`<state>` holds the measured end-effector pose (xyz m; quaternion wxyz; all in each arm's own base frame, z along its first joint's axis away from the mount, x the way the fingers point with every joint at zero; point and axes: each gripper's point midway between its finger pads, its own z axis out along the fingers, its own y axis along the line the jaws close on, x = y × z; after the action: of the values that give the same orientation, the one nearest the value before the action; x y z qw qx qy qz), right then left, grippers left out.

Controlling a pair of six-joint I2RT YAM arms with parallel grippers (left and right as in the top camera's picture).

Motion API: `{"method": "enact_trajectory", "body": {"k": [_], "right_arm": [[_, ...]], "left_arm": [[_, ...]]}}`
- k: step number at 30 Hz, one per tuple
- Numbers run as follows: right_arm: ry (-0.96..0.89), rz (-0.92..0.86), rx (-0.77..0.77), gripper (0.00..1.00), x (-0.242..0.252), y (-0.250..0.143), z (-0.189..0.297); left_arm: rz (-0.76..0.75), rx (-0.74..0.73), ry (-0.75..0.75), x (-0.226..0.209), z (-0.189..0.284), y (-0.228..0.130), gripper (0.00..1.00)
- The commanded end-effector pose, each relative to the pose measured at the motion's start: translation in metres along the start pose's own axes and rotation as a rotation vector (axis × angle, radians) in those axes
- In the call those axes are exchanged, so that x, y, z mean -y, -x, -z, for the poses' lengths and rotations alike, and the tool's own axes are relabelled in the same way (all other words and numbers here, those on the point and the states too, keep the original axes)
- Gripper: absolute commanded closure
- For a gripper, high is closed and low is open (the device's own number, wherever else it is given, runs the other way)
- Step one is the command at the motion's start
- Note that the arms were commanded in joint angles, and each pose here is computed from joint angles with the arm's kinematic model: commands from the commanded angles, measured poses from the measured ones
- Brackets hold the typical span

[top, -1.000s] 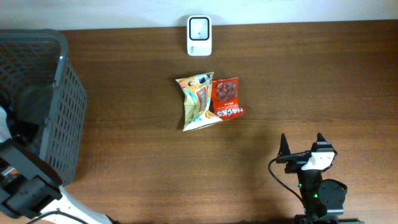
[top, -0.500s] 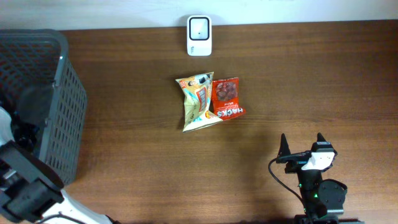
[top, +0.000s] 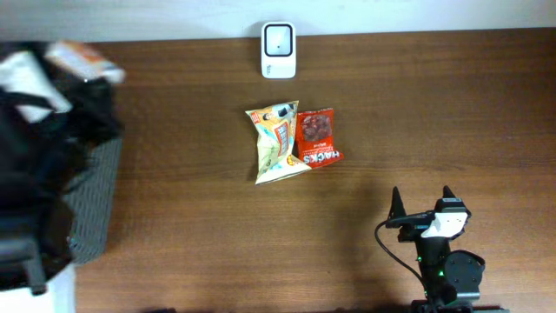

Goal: Scan the item barcode
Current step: 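Grasp the orange tissue pack in the basket and place it on the table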

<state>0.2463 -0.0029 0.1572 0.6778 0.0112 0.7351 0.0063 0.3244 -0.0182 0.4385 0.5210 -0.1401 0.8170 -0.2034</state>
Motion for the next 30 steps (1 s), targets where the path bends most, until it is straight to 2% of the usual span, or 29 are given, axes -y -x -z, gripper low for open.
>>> {"method": "enact_trajectory", "body": {"k": [1, 2, 3, 7, 11, 15, 17, 18, 21, 22, 23, 24, 25, 27, 28, 30], "right_arm": [[-0.002, -0.003, -0.006, 0.02, 0.0, -0.003, 0.0], [-0.002, -0.003, -0.006, 0.02, 0.0, -0.004, 0.0], [-0.002, -0.003, -0.006, 0.02, 0.0, -0.004, 0.0], [-0.002, -0.003, -0.006, 0.02, 0.0, -0.004, 0.0], [-0.002, -0.003, -0.006, 0.02, 0.0, -0.004, 0.0], [-0.001, -0.003, -0.006, 0.02, 0.0, -0.004, 0.0], [-0.001, -0.003, -0.006, 0.02, 0.0, -0.004, 0.0], [-0.001, -0.003, -0.006, 0.01, 0.0, -0.004, 0.0], [-0.002, -0.003, -0.006, 0.01, 0.0, -0.003, 0.0], [-0.002, -0.003, -0.006, 0.02, 0.0, -0.004, 0.0], [-0.002, -0.003, -0.006, 0.02, 0.0, -0.004, 0.0], [-0.001, -0.003, -0.006, 0.02, 0.0, -0.004, 0.0], [-0.002, -0.003, -0.006, 0.01, 0.0, -0.003, 0.0], [-0.002, -0.003, -0.006, 0.02, 0.0, -0.004, 0.0], [-0.002, -0.003, -0.006, 0.02, 0.0, -0.004, 0.0], [-0.001, -0.003, -0.006, 0.02, 0.0, -0.004, 0.0]], "left_arm": [[-0.242, -0.173, -0.119, 0.056, -0.042, -0.054, 1.0], [-0.328, -0.224, -0.089, 0.06, -0.062, -0.073, 1.0], [-0.452, -0.311, 0.071, 0.045, -0.099, -0.106, 1.0], [-0.585, -0.555, 0.306, 0.003, -0.168, -0.184, 1.0], [-0.637, -0.773, 0.404, -0.038, -0.218, -0.259, 1.0], [-0.678, -0.91, 0.426, -0.062, -0.238, -0.305, 0.98], [-0.679, -0.91, 0.427, -0.063, -0.241, -0.307, 0.95], [-0.677, -0.903, 0.424, -0.062, -0.242, -0.306, 0.85], [-0.706, -0.905, 0.41, -0.061, -0.242, -0.303, 0.66], [-0.711, -0.896, 0.413, -0.058, -0.243, -0.298, 0.6], [-0.711, -0.885, 0.417, -0.054, -0.242, -0.289, 0.59], [-0.707, -0.869, 0.411, -0.044, -0.239, -0.274, 0.49], [-0.703, -0.851, 0.404, -0.033, -0.235, -0.256, 0.46], [-0.671, -0.777, 0.394, -0.004, -0.217, -0.203, 0.32], [-0.652, -0.733, 0.386, 0.006, -0.206, -0.176, 0.01], [-0.6, -0.651, 0.389, 0.015, -0.177, -0.126, 0.01]]}}
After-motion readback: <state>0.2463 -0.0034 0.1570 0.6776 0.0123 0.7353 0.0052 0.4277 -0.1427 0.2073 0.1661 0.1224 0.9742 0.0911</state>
